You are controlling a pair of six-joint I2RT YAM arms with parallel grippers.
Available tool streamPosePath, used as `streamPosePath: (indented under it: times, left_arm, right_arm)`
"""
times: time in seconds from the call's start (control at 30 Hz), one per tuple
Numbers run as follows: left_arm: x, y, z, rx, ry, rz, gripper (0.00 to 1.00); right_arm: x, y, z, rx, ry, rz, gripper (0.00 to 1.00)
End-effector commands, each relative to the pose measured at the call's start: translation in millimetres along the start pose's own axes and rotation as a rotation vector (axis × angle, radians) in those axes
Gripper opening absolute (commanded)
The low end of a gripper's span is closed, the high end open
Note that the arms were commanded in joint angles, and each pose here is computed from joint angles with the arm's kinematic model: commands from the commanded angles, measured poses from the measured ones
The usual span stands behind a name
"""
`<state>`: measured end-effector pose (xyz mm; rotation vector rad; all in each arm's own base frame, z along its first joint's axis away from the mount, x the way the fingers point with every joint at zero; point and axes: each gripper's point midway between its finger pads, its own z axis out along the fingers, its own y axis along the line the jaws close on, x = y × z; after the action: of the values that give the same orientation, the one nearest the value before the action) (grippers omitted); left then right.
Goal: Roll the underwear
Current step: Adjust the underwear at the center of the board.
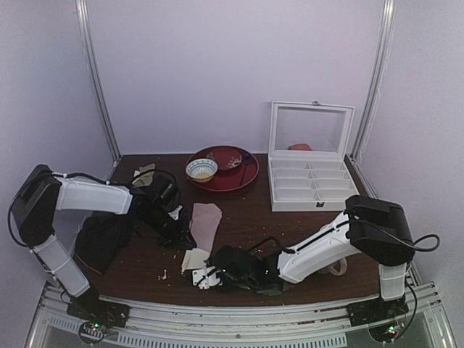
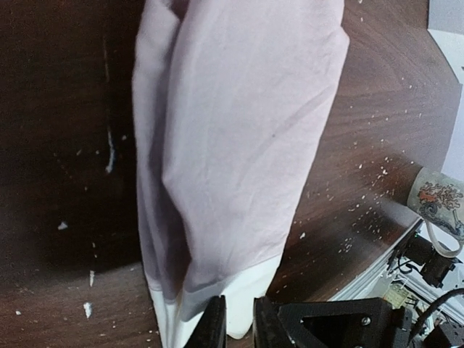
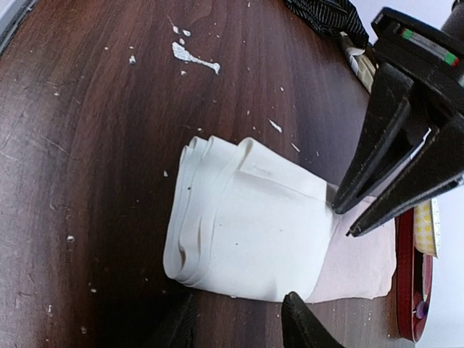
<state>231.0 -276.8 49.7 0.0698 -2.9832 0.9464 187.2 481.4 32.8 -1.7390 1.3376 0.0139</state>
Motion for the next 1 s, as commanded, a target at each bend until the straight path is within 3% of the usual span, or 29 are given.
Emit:
streamPosePath:
  times: [0.0, 0.23, 0.53, 0.77, 0.97]
  left_arm:
    - [16.8, -0.7, -1.4, 0.009, 0.036, -0.016, 0.20]
    - [33.4, 7.0, -7.9, -0.032, 0.043, -0.039, 0.24]
    - [12.5, -21.0, -38.0, -0.026, -0.048, 0.026, 0.26]
    - [-18.8, -29.7, -19.7, -0.008, -0.080, 0.058, 0.26]
    - [-29.8, -13.4, 3.0, -0.035, -0.048, 0.043, 0.26]
  right_arm:
    - [15.1, -9.3, -7.2, 0.005, 0.035, 0.073, 0.39]
    - [17.3, -27.6, -11.3, 0.024, 0.027, 0.147, 0.39]
    - [13.0, -39.0, -14.8, 0.041, 0.011, 0.206, 0.39]
    - [12.1, -28.8, -14.8, 0.004, 0.011, 0.182, 0.39]
    - [16.6, -11.4, -12.5, -0.031, 0.024, 0.113, 0.39]
